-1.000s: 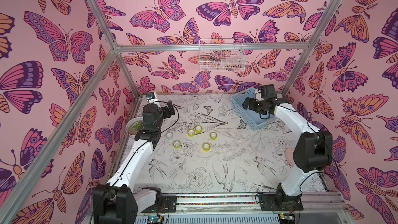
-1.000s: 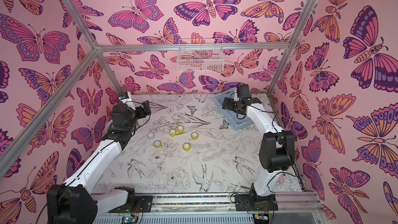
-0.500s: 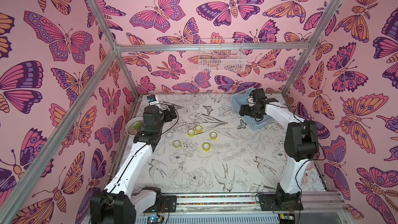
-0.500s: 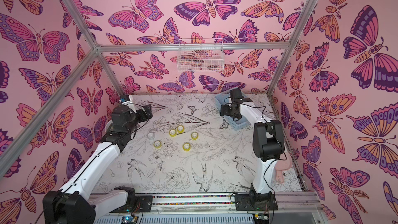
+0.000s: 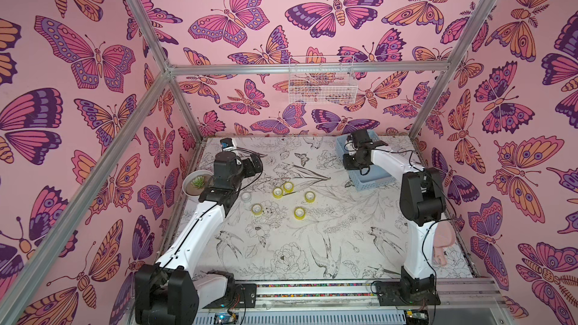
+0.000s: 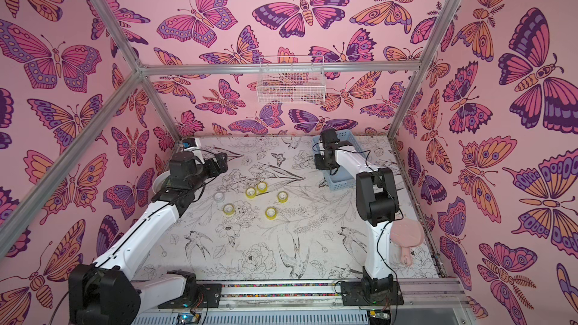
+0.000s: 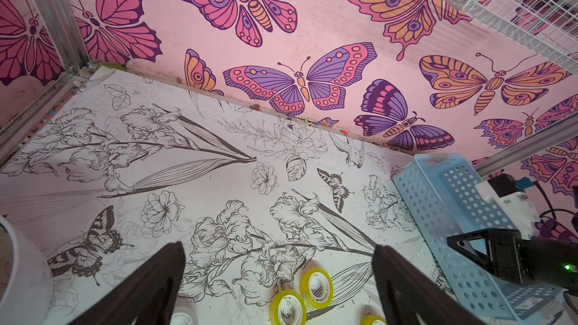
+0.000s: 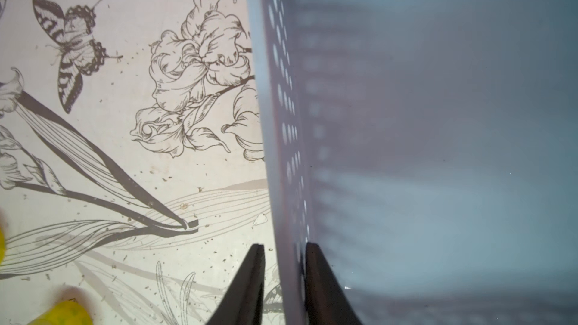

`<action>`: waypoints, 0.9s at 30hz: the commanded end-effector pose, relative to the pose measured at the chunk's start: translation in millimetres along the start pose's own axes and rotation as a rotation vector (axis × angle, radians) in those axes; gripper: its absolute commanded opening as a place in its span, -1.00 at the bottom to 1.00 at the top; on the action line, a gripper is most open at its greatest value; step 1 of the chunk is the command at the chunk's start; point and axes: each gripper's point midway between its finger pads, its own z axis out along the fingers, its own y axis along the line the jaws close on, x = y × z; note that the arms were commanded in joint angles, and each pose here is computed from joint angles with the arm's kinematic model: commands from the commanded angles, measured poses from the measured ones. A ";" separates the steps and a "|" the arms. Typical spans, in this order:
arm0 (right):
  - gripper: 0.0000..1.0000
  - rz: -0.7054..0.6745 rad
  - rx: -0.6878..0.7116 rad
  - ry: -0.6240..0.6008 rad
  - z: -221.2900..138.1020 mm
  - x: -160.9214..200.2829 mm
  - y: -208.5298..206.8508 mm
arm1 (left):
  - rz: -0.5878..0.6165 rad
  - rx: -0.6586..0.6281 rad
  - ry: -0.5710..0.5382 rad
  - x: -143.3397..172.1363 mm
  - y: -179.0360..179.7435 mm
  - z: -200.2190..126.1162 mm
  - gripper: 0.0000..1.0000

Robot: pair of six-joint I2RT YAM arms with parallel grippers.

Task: Put the transparent tape into the storage box
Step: Move the storage box to the center of the board.

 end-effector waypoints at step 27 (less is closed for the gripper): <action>-1.00 -0.608 0.053 -0.060 -64.5 76.6 82.6 | -0.175 0.095 -0.012 0.7 -26.7 40.4 1.00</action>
